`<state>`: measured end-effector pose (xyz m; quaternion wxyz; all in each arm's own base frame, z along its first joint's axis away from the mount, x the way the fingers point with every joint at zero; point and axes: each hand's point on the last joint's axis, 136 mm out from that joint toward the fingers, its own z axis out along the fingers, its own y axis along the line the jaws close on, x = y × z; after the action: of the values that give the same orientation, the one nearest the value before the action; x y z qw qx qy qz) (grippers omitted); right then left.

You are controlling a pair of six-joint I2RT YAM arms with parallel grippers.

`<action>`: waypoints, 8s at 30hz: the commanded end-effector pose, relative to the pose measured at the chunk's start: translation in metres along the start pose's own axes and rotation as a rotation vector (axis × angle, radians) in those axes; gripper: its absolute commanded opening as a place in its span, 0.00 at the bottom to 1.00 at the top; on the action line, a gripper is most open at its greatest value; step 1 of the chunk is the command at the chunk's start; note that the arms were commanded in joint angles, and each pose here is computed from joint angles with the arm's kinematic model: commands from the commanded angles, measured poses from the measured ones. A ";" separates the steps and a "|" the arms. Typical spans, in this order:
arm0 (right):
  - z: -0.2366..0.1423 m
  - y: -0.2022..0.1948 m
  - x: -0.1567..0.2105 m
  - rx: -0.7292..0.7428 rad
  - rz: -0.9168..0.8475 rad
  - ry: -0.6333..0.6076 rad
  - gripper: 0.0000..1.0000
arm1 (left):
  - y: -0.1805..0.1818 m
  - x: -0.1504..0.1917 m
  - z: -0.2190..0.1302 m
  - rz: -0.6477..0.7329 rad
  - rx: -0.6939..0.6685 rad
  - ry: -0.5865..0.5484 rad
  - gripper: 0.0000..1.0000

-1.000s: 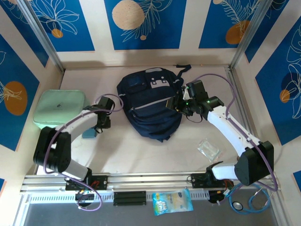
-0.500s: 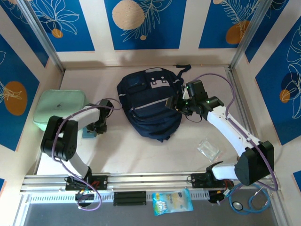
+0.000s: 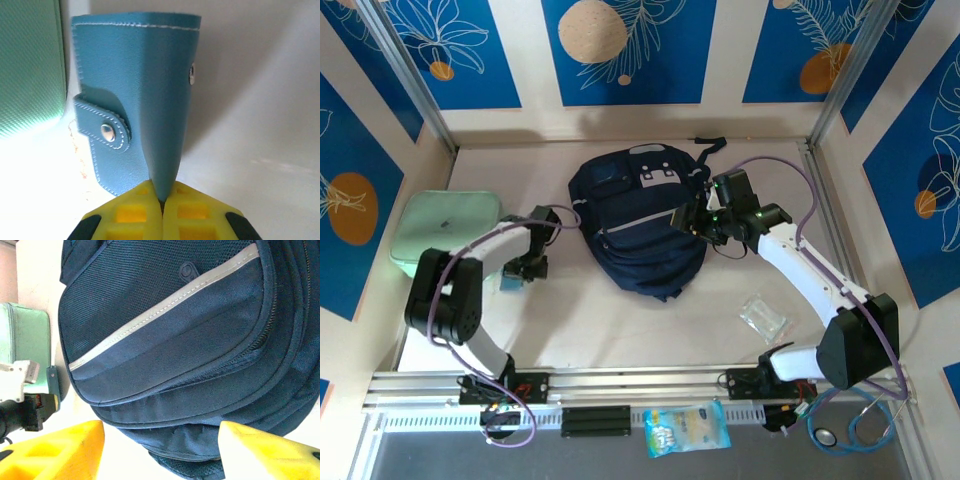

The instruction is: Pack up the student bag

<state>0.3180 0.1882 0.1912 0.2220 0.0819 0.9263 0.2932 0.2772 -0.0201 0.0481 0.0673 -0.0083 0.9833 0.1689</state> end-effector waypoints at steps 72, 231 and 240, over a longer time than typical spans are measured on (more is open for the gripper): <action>0.067 -0.005 0.040 -0.126 0.326 0.163 0.49 | -0.261 -0.066 -0.184 0.303 0.999 -0.256 0.42; 0.002 -0.014 0.021 0.273 -0.176 -0.093 0.57 | -0.221 -0.114 -0.216 -0.227 1.374 -0.211 0.00; 0.054 0.046 0.061 0.258 -0.217 -0.090 0.45 | -0.221 -0.112 -0.215 -0.235 1.370 -0.210 0.00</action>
<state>0.2759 0.2621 0.1487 0.2531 -0.0196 0.9557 0.1488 0.3733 -0.2870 0.1489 0.1405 -0.0912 0.8765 -0.4513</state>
